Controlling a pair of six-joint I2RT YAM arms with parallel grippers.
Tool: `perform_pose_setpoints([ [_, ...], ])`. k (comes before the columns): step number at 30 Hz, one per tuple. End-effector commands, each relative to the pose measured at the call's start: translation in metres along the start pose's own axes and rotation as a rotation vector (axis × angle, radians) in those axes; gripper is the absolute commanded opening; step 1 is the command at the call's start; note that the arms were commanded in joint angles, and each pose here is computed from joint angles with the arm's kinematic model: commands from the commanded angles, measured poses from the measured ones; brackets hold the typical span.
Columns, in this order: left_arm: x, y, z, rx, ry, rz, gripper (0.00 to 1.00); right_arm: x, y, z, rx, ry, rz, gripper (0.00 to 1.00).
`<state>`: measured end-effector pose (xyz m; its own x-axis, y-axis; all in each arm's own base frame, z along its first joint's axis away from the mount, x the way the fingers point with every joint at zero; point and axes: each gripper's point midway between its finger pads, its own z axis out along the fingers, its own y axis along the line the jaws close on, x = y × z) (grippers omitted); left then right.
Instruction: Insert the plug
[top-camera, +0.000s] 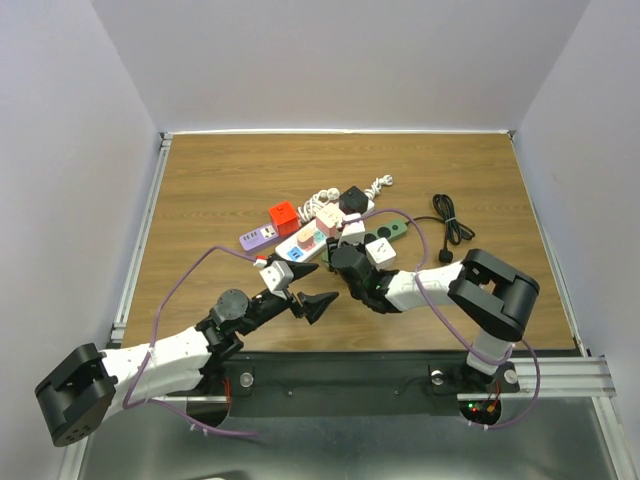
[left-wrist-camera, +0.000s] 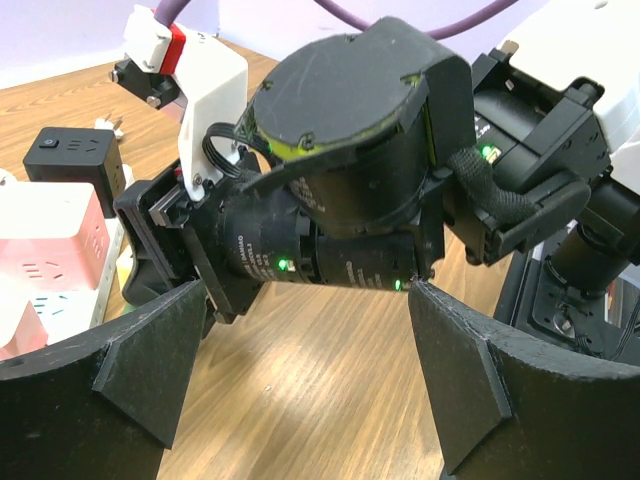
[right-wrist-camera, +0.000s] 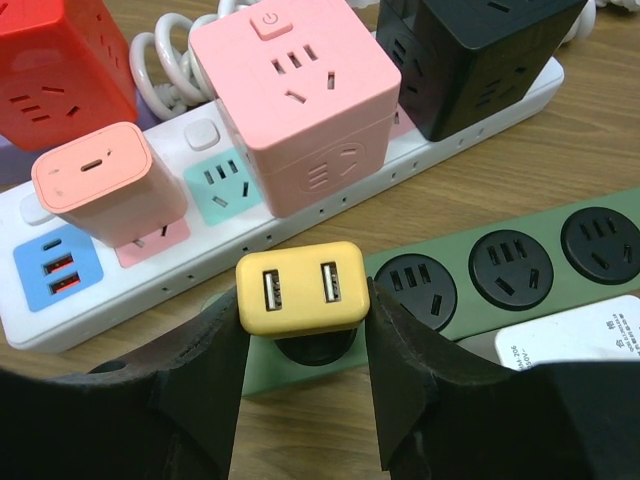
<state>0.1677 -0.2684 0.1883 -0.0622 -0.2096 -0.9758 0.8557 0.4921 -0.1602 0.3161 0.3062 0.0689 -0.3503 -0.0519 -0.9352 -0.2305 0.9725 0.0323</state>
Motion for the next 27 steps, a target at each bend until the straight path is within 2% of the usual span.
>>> perform_pose_setpoints([
  [1,-0.02,-0.004,0.003,0.016,-0.069,0.009,0.93,0.037,-0.003,-0.016,-0.075,0.142,-0.11,0.45],
  [6,-0.021,-0.005,0.003,0.02,-0.073,0.01,0.93,0.022,-0.002,-0.019,-0.083,0.109,-0.095,0.56],
  [7,-0.022,-0.005,0.003,0.021,-0.076,0.008,0.93,0.015,-0.002,-0.02,-0.083,0.095,-0.088,0.63],
  [9,-0.022,-0.005,0.002,0.021,-0.078,0.008,0.93,0.009,-0.001,-0.021,-0.088,0.082,-0.084,0.68],
  [10,-0.023,-0.005,0.002,0.023,-0.081,0.009,0.93,0.005,-0.001,-0.022,-0.088,0.073,-0.082,0.77],
  [13,-0.023,-0.005,0.001,0.022,-0.082,0.009,0.93,-0.008,0.0,-0.026,-0.105,0.041,-0.073,0.82],
  [20,-0.022,-0.005,0.001,0.022,-0.081,0.006,0.93,-0.041,-0.004,-0.039,-0.109,-0.026,-0.052,0.87],
  [27,-0.023,-0.007,-0.001,0.031,-0.088,-0.002,0.93,-0.054,0.0,-0.026,-0.088,0.015,-0.088,0.86],
])
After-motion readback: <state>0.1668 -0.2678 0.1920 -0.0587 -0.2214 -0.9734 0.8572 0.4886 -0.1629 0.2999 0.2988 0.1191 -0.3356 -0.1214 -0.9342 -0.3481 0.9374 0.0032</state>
